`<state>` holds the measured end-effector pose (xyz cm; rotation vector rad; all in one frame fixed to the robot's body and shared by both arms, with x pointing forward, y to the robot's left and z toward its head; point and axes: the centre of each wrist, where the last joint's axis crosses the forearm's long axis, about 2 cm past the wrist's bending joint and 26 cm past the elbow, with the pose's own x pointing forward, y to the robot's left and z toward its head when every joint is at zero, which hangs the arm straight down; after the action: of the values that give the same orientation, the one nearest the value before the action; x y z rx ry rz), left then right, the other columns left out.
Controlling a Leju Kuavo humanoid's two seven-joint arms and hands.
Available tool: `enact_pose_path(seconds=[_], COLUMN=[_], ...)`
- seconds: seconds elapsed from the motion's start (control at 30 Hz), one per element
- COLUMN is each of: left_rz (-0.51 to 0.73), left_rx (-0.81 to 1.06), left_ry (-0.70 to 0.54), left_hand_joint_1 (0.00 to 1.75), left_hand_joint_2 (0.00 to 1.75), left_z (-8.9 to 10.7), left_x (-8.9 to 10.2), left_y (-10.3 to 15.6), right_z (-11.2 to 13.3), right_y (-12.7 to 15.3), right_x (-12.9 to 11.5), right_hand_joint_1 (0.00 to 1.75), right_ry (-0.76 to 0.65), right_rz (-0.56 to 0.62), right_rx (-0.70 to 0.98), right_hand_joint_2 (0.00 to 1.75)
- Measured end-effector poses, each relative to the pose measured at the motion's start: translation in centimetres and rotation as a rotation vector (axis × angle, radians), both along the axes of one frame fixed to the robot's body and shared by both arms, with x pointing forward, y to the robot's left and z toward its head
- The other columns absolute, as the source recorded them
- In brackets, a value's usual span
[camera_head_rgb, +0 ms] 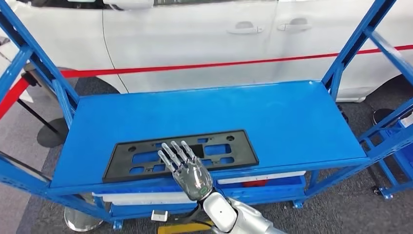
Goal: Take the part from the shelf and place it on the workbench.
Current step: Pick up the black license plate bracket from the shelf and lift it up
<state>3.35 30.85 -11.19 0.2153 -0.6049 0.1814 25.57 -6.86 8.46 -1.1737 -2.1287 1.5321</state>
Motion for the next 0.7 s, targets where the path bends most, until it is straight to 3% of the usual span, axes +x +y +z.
enact_pose_path(seconds=[0.3, 0.43, 0.57, 0.7], left_rz=[-0.009, -0.02, -0.033, -0.04], left_rx=[0.006, 0.005, 0.0, -0.004], left_ry=[-0.003, -0.007, -0.011, -0.014], left_hand_joint_1=[0.0, 0.0, 0.0, 0.0], left_hand_joint_2=[0.0, 0.0, 0.0, 0.0], left_z=[0.0, 0.0, 0.0, 0.0], left_x=[0.1, 0.1, 0.2, 0.3], left_y=[0.0, -0.1, -0.2, -0.2], right_z=[0.0, 0.2, 1.3, 2.3], right_y=[0.4, 0.5, 1.0, 0.8], right_x=[0.0, 0.4, 1.9, 3.6], right_hand_joint_1=[0.0, 1.72, 1.75, 1.75], right_ry=[0.02, 0.049, 0.149, 0.208], right_rz=[-0.023, -0.014, -0.021, -0.07], right_rx=[-0.016, -0.085, -0.201, -0.207], right_hand_joint_2=[1.75, 1.75, 1.75, 1.75])
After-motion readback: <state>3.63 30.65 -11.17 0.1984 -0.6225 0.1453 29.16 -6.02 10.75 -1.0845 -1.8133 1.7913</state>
